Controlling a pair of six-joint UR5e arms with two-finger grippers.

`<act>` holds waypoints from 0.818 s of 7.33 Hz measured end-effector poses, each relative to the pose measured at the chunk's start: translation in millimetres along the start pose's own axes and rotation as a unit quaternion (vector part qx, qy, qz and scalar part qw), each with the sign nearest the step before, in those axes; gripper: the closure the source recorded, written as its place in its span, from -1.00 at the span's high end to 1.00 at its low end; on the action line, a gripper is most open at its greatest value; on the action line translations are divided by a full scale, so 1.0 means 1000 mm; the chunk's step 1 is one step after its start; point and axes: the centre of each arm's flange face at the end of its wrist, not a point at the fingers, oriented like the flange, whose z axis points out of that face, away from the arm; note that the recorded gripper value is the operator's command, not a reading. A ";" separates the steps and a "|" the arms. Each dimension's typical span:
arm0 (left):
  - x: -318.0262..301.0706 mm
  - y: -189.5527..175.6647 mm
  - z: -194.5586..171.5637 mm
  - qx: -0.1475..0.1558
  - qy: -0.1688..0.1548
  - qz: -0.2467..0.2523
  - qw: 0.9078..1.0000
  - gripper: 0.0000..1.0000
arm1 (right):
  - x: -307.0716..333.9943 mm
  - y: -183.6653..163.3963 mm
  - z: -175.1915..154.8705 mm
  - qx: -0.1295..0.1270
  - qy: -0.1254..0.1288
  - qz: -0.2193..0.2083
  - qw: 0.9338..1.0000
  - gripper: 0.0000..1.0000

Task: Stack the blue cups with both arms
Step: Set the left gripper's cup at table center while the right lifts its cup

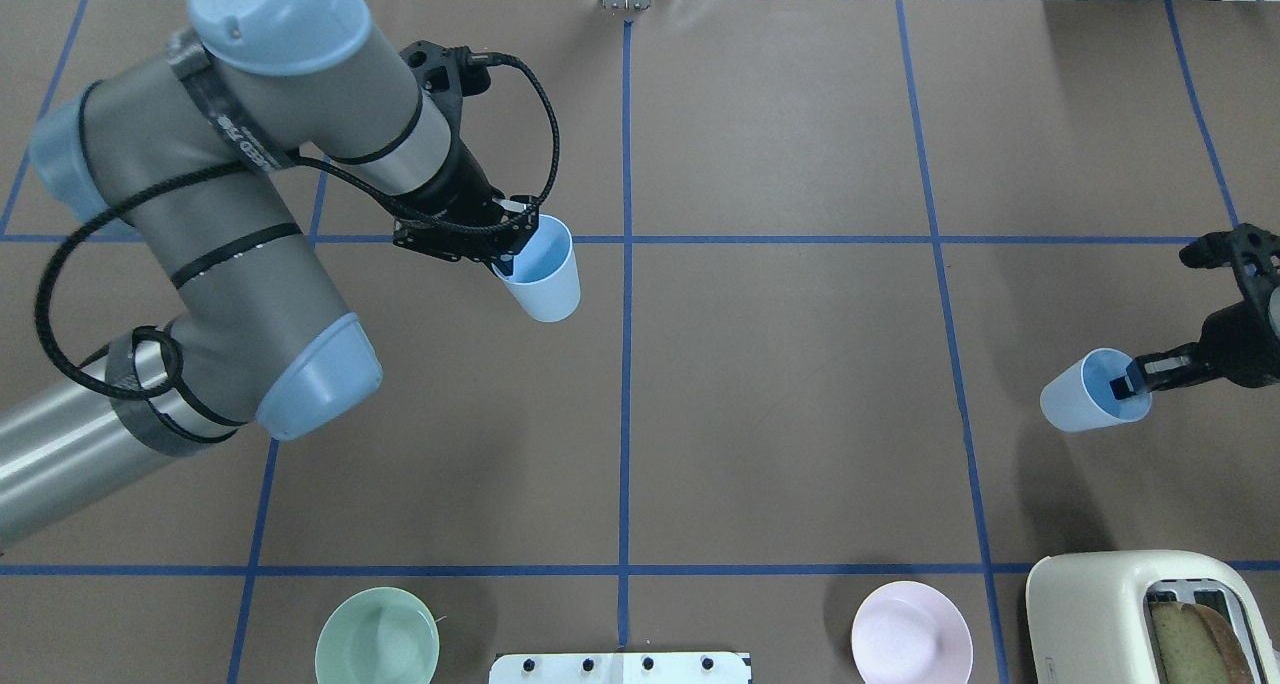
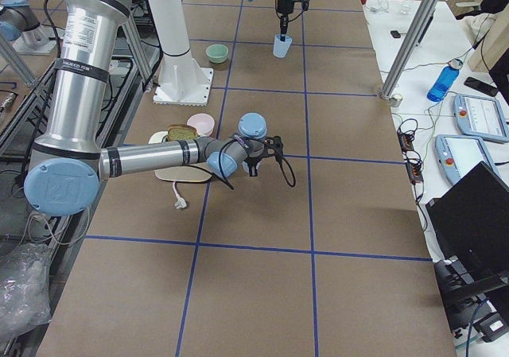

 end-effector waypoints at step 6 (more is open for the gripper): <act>0.049 0.025 0.122 0.031 -0.020 -0.011 0.999 -1.00 | -0.094 -0.167 -0.108 0.017 0.024 0.015 0.999 -1.00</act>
